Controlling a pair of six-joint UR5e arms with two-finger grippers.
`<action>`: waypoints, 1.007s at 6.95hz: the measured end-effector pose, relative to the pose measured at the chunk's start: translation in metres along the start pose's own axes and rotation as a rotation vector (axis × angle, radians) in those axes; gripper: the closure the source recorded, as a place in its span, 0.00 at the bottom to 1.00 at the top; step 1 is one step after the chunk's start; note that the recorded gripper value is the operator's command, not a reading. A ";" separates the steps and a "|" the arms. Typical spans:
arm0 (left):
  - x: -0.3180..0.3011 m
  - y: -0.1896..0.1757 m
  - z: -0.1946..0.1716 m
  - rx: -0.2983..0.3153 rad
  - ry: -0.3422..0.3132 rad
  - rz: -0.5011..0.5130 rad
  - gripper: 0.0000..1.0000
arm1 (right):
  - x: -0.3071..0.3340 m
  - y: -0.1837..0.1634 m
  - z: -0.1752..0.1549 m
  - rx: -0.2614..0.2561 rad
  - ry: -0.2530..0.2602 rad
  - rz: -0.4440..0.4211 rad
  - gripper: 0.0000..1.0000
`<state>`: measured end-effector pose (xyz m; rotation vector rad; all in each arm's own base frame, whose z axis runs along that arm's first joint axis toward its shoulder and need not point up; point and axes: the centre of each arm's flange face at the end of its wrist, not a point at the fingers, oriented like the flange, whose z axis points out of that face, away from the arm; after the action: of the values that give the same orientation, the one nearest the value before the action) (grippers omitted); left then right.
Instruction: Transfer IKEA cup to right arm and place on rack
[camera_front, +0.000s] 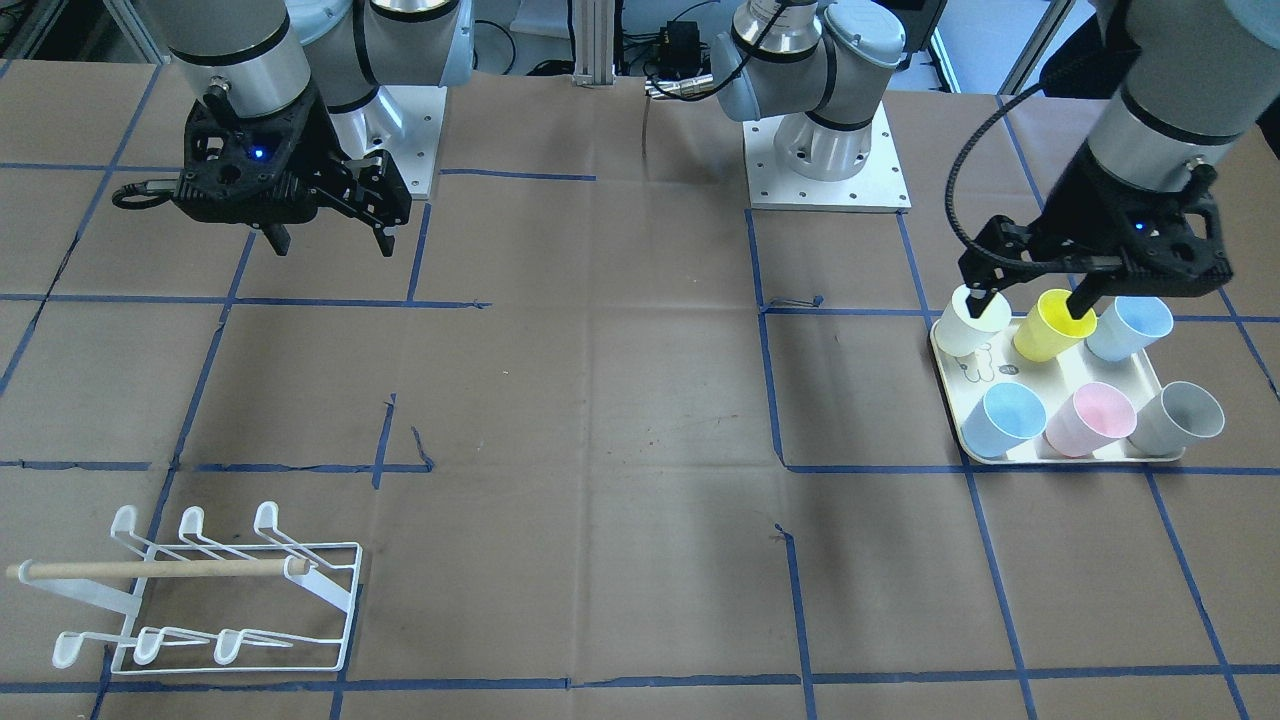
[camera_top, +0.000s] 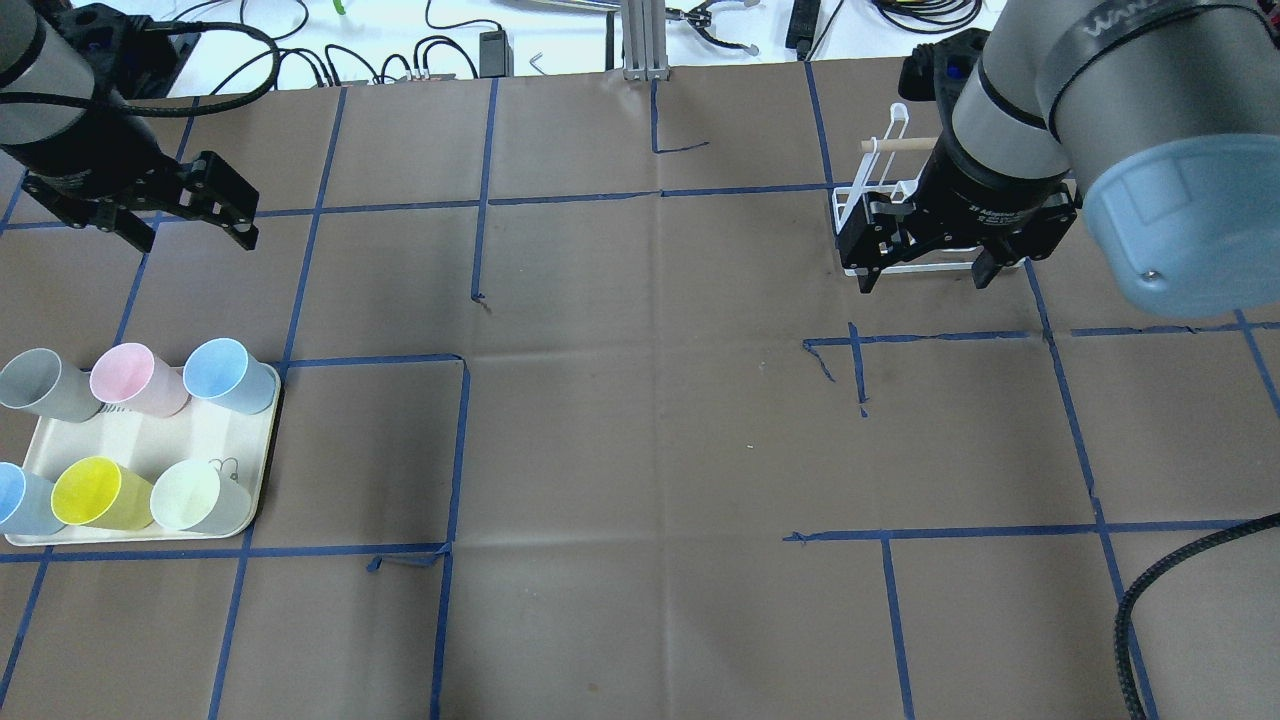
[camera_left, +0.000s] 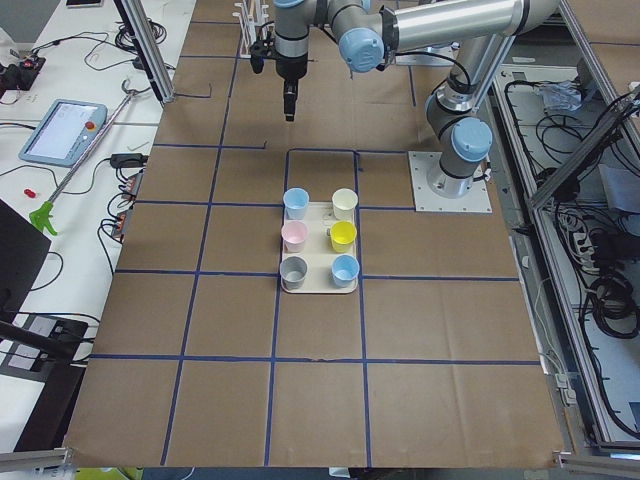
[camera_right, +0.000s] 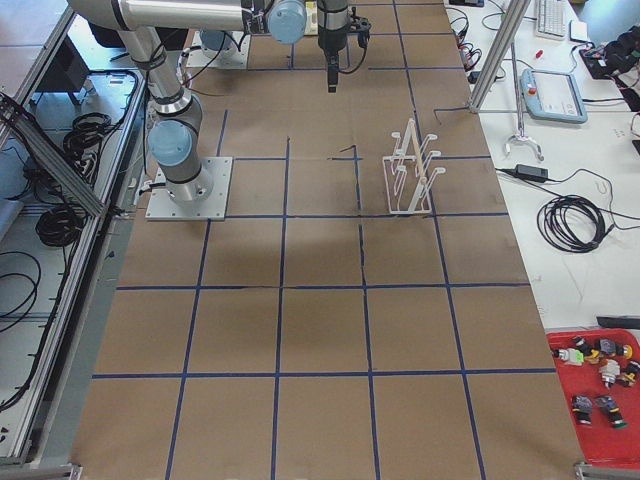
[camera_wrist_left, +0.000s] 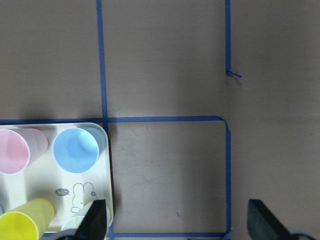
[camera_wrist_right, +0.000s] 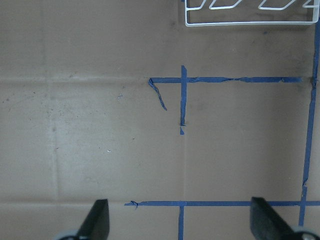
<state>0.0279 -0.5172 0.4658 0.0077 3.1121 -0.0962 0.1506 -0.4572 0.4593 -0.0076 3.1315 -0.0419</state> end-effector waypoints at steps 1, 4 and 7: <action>-0.026 -0.003 0.007 0.000 -0.002 -0.009 0.00 | 0.000 0.000 0.000 0.001 -0.002 0.005 0.00; -0.053 -0.032 0.055 -0.013 0.001 -0.002 0.01 | -0.004 -0.009 -0.001 0.104 -0.037 0.017 0.00; -0.057 -0.035 0.119 -0.046 0.013 -0.007 0.01 | -0.013 -0.009 0.029 0.272 -0.156 0.117 0.00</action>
<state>0.0882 -0.5595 0.3507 -0.0040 3.1263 -0.0247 0.1638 -0.4668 0.4308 0.1651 2.9368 -0.4423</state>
